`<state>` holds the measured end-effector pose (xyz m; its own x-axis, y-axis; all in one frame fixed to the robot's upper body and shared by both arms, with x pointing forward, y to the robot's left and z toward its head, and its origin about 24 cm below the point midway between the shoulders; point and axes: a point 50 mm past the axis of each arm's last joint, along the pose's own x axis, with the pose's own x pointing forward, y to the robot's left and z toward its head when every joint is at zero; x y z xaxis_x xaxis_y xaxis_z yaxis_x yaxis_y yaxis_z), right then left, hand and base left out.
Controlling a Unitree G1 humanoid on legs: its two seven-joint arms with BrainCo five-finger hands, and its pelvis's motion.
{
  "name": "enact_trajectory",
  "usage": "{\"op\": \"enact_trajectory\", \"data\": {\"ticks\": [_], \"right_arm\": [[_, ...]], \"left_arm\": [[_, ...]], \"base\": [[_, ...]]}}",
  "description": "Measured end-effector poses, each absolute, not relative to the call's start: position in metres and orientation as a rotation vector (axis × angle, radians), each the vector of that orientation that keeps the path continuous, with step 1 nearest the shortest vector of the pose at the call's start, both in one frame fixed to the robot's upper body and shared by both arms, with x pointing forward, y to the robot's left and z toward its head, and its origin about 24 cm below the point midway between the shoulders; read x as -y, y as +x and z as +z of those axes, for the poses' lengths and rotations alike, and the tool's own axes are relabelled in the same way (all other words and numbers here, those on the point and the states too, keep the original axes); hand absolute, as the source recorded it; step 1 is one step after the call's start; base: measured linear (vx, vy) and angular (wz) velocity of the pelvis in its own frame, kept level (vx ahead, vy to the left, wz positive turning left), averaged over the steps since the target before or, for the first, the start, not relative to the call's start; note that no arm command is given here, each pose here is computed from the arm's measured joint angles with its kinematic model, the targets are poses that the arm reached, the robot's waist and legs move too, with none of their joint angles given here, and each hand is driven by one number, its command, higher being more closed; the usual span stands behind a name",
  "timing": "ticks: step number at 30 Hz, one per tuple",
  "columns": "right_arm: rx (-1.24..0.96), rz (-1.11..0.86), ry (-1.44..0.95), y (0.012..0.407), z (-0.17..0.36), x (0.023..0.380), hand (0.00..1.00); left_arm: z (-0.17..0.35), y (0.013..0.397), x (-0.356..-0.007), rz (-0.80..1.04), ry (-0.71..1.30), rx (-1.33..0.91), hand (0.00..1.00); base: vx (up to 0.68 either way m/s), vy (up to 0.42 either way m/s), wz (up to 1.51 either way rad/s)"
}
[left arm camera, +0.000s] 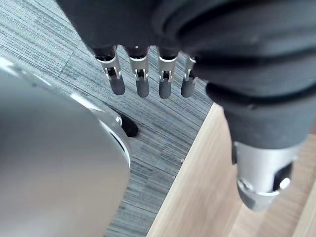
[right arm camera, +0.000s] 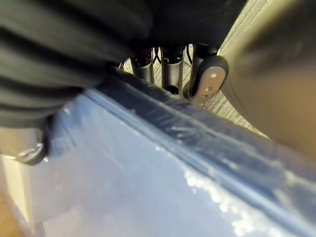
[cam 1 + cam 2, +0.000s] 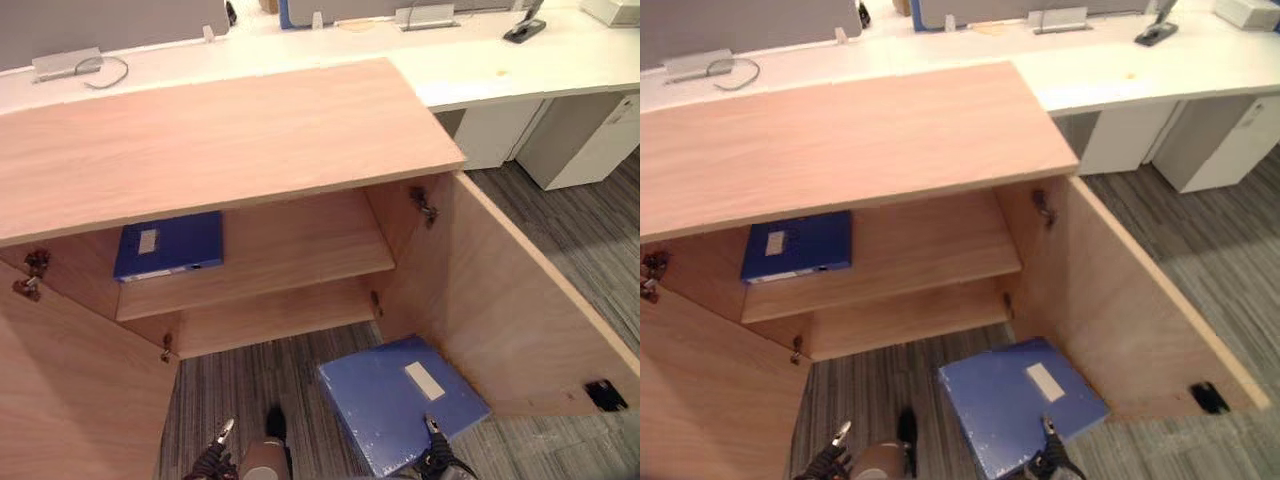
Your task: Walk over to the cabinet, pick up the folder, carry it to the office cabinet, place the folder inside the office cabinet, then close the office cabinet door
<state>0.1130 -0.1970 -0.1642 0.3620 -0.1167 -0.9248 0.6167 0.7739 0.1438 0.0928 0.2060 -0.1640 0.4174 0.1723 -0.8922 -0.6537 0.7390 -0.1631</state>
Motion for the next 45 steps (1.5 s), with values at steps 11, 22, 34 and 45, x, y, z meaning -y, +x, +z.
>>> {"op": "enact_trajectory", "data": {"ticks": [11,22,34,45], "right_arm": [[-1.122,-0.481,0.500,0.112,-0.165,0.194,1.00],[-0.988,-0.287,0.420,0.149,-0.151,0.180,1.00],[-0.619,0.150,0.029,0.207,-0.086,0.171,1.00],[-0.234,0.557,-0.021,0.231,-0.012,0.129,1.00]], "left_arm": [[-0.165,0.093,-0.199,0.446,-0.420,-1.066,0.00],[-0.164,0.087,-0.207,0.344,-0.228,-1.093,0.00],[-0.167,0.071,-0.204,0.425,-0.318,-1.102,0.00],[-0.163,0.084,-0.211,0.314,-0.229,-1.080,0.00]], "base": [[0.23,0.114,-0.29],[0.15,-0.010,0.20],[0.10,-0.068,-0.17],[-0.02,0.027,0.08]]}}
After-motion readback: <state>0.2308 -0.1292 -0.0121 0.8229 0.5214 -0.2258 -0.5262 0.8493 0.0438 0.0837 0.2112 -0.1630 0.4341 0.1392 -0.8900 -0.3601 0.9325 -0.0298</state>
